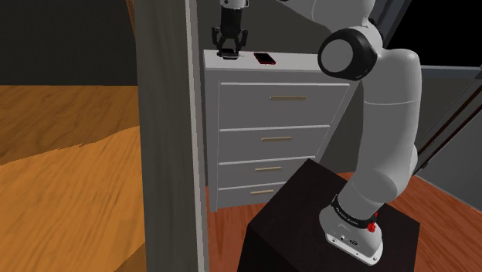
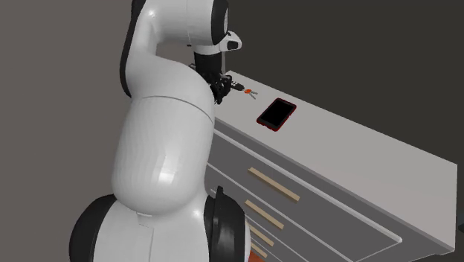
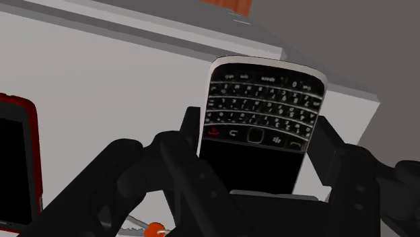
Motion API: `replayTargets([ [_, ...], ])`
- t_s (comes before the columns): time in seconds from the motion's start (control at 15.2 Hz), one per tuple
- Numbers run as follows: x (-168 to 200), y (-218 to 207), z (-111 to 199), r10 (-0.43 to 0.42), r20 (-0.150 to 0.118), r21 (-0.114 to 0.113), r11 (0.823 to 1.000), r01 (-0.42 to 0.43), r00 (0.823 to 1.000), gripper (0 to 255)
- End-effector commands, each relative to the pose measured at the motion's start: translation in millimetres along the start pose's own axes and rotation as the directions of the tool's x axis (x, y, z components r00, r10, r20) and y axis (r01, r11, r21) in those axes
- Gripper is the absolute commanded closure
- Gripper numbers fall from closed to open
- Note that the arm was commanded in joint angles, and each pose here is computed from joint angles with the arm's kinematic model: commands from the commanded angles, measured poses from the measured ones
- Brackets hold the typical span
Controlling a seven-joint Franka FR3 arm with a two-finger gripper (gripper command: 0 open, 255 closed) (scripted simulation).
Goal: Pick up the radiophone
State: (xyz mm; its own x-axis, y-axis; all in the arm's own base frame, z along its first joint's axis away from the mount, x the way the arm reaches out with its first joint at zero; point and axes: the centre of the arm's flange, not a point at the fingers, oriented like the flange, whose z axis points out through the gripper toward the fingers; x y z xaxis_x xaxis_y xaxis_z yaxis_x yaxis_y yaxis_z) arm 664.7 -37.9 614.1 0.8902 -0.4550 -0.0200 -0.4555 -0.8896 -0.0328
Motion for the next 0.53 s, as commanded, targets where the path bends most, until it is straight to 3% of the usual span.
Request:
replayTargets([
  [0.0, -0.4, -0.3, -10.5, 0.000, 0.000, 0.000, 1.000, 0.000, 1.000, 255],
  [0.46, -0.9, -1.2, -37.7, 0.000, 0.000, 0.000, 1.000, 0.000, 1.000, 255],
])
